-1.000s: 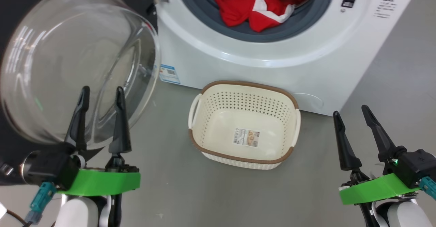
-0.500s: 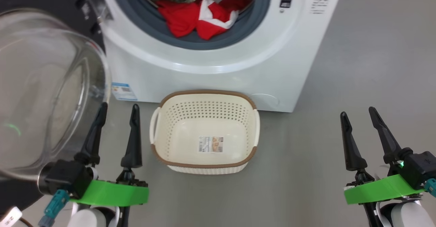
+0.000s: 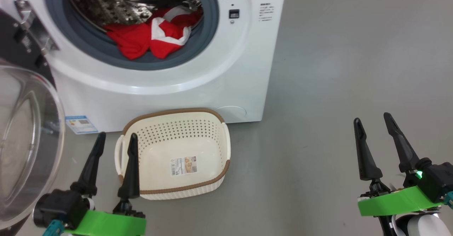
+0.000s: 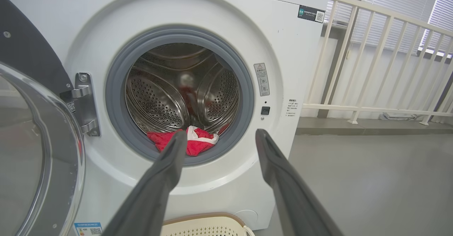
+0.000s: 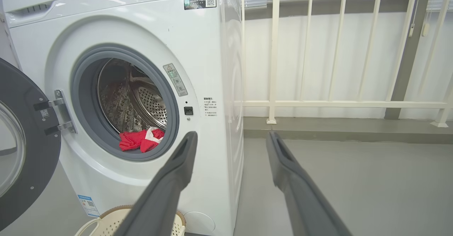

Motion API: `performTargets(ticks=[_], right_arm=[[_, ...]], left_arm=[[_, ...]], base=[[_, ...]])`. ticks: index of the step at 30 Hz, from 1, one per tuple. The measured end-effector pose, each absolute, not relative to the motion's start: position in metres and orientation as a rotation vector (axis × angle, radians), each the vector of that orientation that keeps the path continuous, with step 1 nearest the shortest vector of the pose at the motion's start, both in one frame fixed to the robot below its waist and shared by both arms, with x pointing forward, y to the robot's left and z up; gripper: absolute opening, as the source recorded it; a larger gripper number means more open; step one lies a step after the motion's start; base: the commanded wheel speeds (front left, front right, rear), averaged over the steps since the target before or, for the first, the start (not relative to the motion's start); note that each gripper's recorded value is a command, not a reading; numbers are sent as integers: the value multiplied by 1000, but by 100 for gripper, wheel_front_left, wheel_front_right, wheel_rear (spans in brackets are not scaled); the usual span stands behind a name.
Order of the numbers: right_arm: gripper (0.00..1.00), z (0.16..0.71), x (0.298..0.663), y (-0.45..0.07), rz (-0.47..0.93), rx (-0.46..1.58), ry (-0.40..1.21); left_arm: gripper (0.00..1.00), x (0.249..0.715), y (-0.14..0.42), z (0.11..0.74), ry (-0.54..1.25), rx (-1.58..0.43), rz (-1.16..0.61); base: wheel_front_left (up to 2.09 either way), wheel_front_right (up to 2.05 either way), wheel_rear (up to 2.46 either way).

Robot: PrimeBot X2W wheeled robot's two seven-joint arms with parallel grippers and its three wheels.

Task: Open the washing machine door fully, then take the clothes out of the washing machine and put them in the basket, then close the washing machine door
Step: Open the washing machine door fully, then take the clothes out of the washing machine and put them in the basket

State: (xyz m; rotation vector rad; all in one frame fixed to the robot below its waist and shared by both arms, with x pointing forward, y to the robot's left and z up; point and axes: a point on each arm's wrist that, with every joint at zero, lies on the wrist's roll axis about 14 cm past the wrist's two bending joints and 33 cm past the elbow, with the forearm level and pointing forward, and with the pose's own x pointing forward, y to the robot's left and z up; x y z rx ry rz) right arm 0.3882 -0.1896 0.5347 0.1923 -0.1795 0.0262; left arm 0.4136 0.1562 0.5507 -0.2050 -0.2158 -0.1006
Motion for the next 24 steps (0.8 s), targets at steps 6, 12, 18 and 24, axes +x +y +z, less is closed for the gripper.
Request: performTargets(ticks=[6, 12, 18, 24], right_arm=[[100, 545, 368, -207, -26, 184, -212], [100, 545, 356, -213, -47, 183, -214], [100, 545, 345, -216, -61, 188, -216], [100, 551, 341, -216, -61, 189, -235]], left_arm=[[100, 409, 146, 547, -205, -205, -126], [100, 398, 143, 540, -182, -203, -137], [100, 389, 142, 543, -189, -193, -137], [100, 382, 145, 544, -189, -183, -129]], base=[[0, 0, 0], [0, 0, 0], [0, 0, 0], [0, 0, 0]])
